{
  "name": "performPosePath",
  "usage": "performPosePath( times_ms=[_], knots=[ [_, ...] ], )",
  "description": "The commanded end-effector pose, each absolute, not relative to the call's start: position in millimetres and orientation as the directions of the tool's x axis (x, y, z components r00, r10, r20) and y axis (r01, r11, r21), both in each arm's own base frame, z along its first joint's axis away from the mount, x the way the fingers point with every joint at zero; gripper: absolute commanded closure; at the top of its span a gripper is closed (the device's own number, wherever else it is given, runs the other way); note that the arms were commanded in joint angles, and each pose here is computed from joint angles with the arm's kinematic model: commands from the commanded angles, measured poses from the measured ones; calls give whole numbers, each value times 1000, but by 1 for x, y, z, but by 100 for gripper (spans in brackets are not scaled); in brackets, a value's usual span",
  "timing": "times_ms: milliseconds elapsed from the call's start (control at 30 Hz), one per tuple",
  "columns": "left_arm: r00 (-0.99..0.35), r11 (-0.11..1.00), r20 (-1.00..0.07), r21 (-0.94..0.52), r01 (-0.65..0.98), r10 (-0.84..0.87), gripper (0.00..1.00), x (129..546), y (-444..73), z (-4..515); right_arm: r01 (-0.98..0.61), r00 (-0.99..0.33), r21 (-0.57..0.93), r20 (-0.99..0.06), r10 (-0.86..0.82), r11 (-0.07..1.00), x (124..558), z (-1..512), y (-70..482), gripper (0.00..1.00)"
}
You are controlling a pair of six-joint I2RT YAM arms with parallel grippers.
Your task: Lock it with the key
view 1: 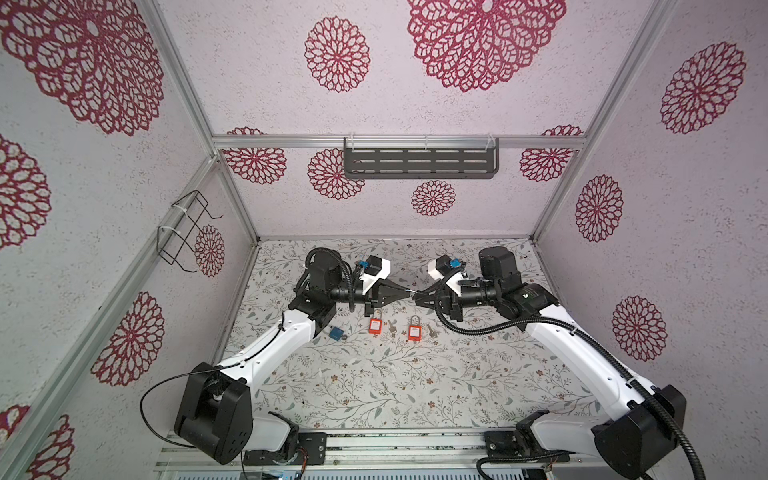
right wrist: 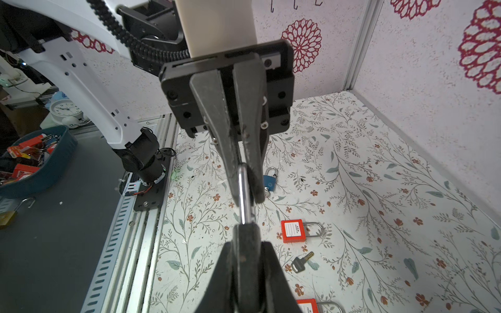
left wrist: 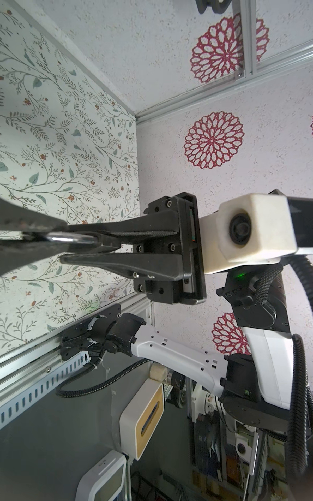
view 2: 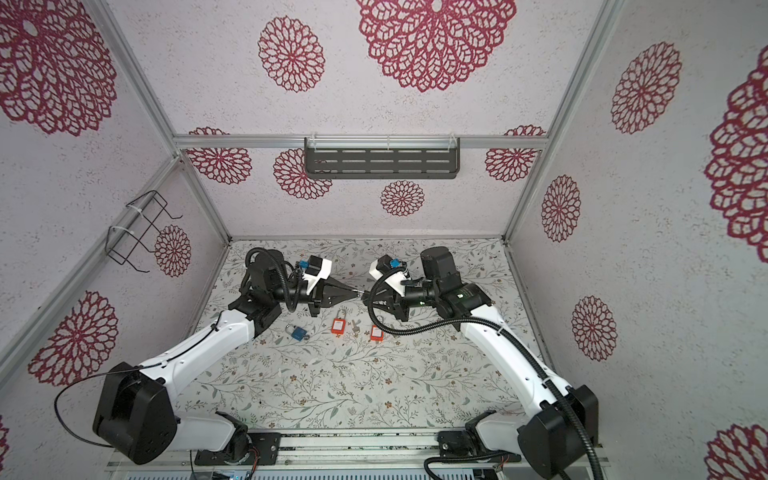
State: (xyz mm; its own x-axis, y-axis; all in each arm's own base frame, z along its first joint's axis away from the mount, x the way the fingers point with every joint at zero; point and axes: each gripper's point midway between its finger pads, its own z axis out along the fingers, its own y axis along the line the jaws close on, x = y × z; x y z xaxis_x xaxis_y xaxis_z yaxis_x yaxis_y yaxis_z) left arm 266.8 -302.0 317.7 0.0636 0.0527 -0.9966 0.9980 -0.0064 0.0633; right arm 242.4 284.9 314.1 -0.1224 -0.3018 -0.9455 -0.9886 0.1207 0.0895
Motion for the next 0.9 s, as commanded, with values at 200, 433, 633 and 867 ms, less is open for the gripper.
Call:
performPosePath(
  times_ms=[200, 433, 633, 867],
  knots=[
    [14, -62, -995, 8, 998, 94, 100, 256, -312, 299, -998, -18, 7, -986, -167, 64, 245, 358, 295, 100],
    [-13, -86, -996, -21, 996, 93, 100, 255, -314, 294, -998, 9, -18, -990, -141, 63, 249, 365, 297, 100],
    [-44, -98, -996, -51, 994, 77, 100, 256, -316, 294, -998, 8, -16, -991, -135, 54, 251, 366, 303, 100],
    [-18, 3, -994, -18, 1000, 109, 100, 268, -308, 303, -995, -7, -16, -974, -227, 99, 253, 343, 294, 100]
  ],
)
